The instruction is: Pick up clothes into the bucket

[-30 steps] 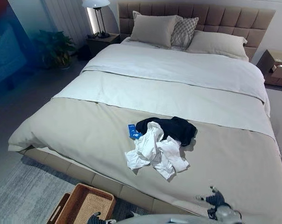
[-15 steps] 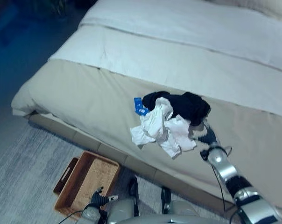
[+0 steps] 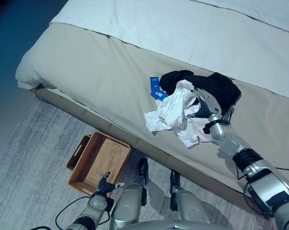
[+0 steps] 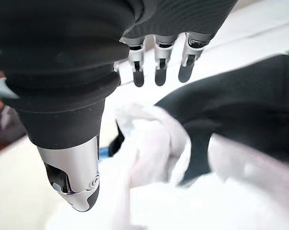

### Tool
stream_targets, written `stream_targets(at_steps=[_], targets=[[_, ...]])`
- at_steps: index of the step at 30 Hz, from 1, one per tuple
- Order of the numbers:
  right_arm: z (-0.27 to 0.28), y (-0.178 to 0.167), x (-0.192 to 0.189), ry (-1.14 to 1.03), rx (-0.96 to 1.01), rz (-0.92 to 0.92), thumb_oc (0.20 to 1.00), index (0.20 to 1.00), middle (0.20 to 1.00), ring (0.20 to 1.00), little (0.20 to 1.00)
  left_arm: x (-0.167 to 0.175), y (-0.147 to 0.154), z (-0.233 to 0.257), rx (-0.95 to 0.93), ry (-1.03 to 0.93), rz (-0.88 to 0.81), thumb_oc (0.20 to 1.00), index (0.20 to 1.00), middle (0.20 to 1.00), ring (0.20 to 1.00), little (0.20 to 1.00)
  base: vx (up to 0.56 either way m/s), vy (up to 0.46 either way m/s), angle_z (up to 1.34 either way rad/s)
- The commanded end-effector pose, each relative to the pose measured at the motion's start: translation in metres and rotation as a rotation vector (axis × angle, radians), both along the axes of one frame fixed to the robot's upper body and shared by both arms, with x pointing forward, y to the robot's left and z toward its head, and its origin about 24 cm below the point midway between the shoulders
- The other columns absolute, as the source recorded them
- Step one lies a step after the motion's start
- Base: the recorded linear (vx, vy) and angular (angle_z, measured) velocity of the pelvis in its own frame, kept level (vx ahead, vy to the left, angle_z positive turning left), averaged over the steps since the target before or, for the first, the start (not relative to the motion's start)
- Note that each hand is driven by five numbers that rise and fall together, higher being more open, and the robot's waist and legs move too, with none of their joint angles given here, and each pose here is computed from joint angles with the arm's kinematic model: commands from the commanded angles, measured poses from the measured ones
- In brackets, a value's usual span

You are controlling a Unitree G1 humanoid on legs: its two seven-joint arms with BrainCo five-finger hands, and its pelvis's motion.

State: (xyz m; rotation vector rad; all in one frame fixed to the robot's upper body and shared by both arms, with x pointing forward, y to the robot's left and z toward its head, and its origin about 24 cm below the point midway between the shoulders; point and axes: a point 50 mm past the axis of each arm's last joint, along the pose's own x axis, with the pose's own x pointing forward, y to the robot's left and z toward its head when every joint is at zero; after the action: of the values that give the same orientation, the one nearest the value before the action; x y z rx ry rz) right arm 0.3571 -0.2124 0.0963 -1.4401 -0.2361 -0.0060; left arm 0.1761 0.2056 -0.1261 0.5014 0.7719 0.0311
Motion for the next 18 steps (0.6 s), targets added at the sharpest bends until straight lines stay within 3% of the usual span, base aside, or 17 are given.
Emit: stream_targets(at_steps=[1,11,13,14,18], targets=[[0.031,0.002,0.011,-0.123,-0.138,0.017,1.000,1.000,1.000,1.000,1.000,-0.002,0.002,0.000,-0.002,-0.018,0.027,1.000,1.000,1.000,1.000,1.000,0.00,0.000,0.00],[0.027,0.002,0.015,-0.101,-0.195,-0.003,1.000,1.000,1.000,1.000,1.000,-0.002,-0.003,-0.002,-0.003,-0.008,0.020,1.000,1.000,1.000,1.000,1.000,0.00,-0.001,0.00],[0.028,-0.005,0.016,-0.083,-0.319,-0.008,1.000,1.000,1.000,1.000,1.000,-0.001,-0.004,-0.001,-0.008,-0.011,0.021,1.000,1.000,1.000,1.000,1.000,0.00,0.000,0.02],[0.030,-0.013,0.018,-0.064,-0.478,-0.010,1.000,1.000,1.000,1.000,1.000,-0.001,-0.004,-0.001,-0.010,-0.011,0.014,1.000,1.000,1.000,1.000,1.000,0.00,0.000,0.00],[0.020,-0.021,0.020,0.009,-0.632,-0.020,1.000,1.000,1.000,1.000,1.000,-0.001,-0.005,-0.002,-0.016,-0.005,0.008,1.000,1.000,1.000,1.000,1.000,0.00,-0.005,0.01]])
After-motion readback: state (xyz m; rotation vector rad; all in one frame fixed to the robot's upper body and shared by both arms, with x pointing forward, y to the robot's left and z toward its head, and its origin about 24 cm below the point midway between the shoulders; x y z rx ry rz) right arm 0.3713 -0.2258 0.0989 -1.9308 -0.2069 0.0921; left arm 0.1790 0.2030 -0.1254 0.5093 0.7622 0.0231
